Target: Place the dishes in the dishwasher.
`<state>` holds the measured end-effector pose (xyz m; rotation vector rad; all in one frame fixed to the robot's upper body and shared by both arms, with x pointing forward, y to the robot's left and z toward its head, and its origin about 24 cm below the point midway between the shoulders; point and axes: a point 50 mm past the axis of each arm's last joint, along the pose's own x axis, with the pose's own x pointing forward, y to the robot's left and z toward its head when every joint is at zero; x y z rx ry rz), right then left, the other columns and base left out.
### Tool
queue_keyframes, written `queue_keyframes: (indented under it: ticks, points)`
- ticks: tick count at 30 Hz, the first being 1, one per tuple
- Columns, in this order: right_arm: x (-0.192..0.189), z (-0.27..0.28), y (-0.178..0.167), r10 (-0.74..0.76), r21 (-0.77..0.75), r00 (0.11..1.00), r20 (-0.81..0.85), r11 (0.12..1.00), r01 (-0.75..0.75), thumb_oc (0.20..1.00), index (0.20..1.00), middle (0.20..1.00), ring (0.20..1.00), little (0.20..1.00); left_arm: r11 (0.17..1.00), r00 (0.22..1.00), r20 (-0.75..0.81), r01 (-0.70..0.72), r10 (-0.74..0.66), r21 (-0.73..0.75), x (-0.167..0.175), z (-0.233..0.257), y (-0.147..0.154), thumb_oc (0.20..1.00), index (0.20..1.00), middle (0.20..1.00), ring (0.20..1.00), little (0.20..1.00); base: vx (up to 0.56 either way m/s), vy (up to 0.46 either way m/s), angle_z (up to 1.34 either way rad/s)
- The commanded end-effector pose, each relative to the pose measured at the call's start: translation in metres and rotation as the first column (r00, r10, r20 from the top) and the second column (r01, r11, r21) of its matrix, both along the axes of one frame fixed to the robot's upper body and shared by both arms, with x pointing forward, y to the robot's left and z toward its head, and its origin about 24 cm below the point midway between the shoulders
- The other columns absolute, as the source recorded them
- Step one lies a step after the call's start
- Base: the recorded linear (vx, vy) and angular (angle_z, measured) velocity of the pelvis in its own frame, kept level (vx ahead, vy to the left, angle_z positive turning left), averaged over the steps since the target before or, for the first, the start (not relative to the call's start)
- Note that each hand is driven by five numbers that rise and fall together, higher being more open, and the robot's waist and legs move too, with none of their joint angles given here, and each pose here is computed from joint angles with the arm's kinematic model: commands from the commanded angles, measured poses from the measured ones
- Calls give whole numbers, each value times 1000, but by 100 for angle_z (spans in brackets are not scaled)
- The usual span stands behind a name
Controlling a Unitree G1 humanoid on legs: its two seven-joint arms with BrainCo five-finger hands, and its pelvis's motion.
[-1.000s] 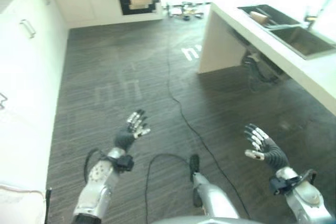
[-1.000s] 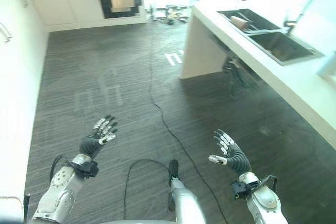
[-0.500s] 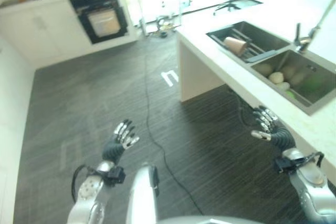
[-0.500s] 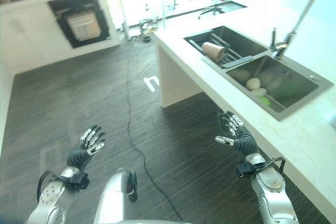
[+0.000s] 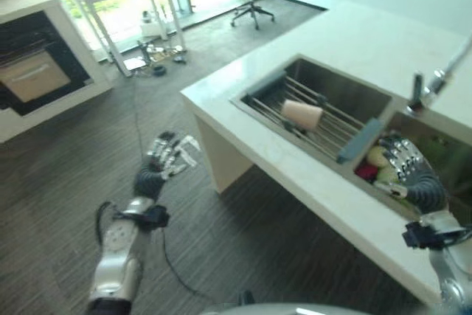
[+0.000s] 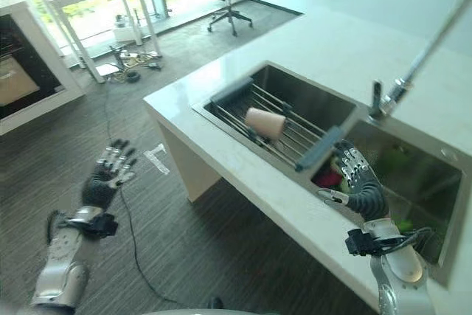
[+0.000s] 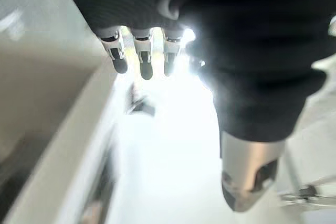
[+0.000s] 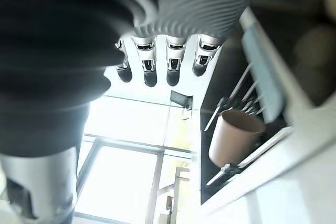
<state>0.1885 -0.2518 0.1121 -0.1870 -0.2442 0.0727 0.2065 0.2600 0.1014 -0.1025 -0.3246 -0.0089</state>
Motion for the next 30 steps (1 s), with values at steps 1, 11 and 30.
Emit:
queue_keyframes:
  ticks: [1,11,30]
  points:
    - [16,15,13,73,-44,991,111,997,-68,1000,1000,1000,1000,1000,989,978,208,-24,-7,147,-11,36,1,1000,1000,1000,1000,1000,73,119,-42]
    - [27,20,10,5,-13,994,107,1000,-4,1000,1000,1000,1000,1000,994,918,395,-13,-31,106,-13,68,-10,1000,1000,1000,1000,1000,55,-85,-62]
    - [25,27,-5,-56,-49,991,125,997,63,1000,1000,1000,1000,1000,998,934,357,-5,-20,69,-17,61,-13,1000,1000,1000,1000,1000,24,61,-38]
